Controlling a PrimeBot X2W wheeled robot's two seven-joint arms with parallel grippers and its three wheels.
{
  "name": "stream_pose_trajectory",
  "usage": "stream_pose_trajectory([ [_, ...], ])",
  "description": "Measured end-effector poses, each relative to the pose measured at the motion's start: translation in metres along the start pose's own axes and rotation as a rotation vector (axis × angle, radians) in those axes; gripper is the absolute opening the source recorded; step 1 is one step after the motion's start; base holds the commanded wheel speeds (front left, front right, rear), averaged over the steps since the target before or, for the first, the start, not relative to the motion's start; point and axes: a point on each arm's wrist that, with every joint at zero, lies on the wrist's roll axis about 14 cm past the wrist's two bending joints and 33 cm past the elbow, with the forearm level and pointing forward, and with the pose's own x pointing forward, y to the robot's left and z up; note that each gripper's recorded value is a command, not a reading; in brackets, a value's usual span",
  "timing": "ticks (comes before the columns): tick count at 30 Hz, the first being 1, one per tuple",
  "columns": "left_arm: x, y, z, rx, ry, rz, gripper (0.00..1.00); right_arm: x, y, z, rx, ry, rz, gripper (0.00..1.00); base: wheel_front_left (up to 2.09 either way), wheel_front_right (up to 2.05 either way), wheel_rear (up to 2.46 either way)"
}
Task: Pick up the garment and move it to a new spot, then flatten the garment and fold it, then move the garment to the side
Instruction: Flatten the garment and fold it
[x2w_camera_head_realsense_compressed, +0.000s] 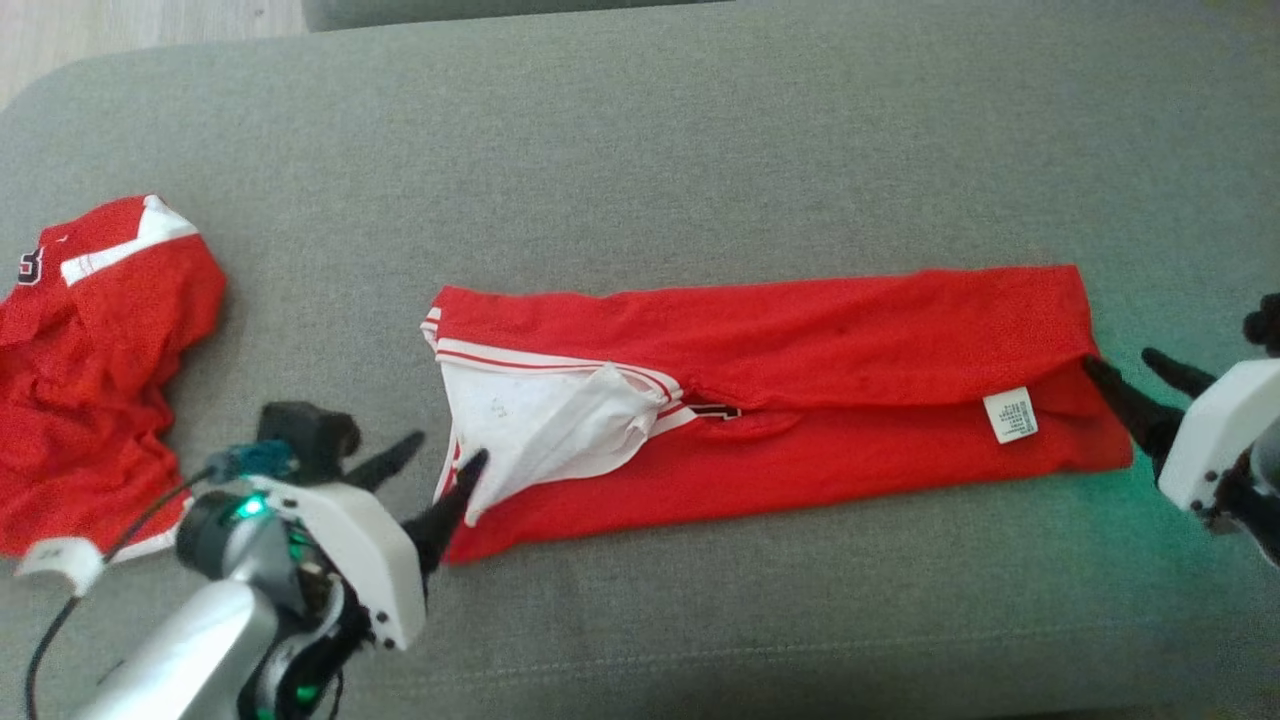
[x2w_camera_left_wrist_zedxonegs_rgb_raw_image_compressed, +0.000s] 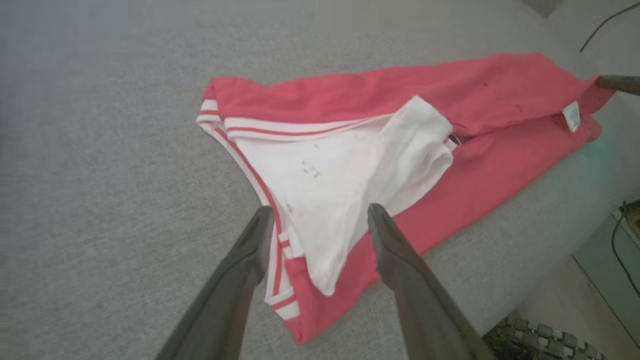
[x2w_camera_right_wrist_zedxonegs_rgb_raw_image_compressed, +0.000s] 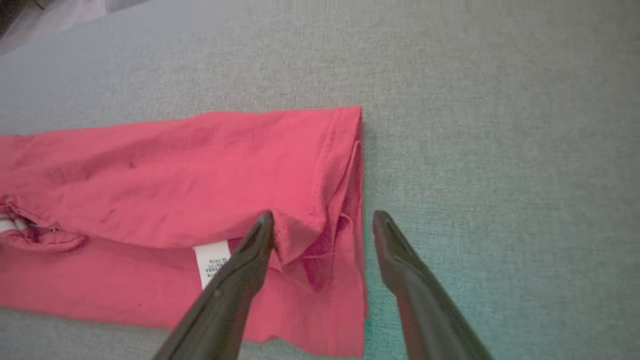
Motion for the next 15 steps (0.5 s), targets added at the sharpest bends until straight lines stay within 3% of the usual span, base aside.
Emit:
stream_pose_trajectory([
  [3, -0.001, 0.006, 0.01, -0.018, -0.051, 0.028, 1.0, -0.003, -0.001, 0.012, 0.005, -0.056, -0.003, 1.0, 0.0, 0.0, 0.0],
  [10, -0.01, 0.025, 0.071, -0.133, -0.377, 0.136, 1.0, -0.019, -0.002, 0.077, 0.027, -0.371, -0.014, 1.0, 0.0, 0.0, 0.0],
  [15, -0.025, 0.037, 0.111, -0.308, -0.653, 0.201, 1.0, -0.033, 0.03, 0.11, 0.073, -0.623, 0.048, 1.0, 0.0, 0.0, 0.0],
])
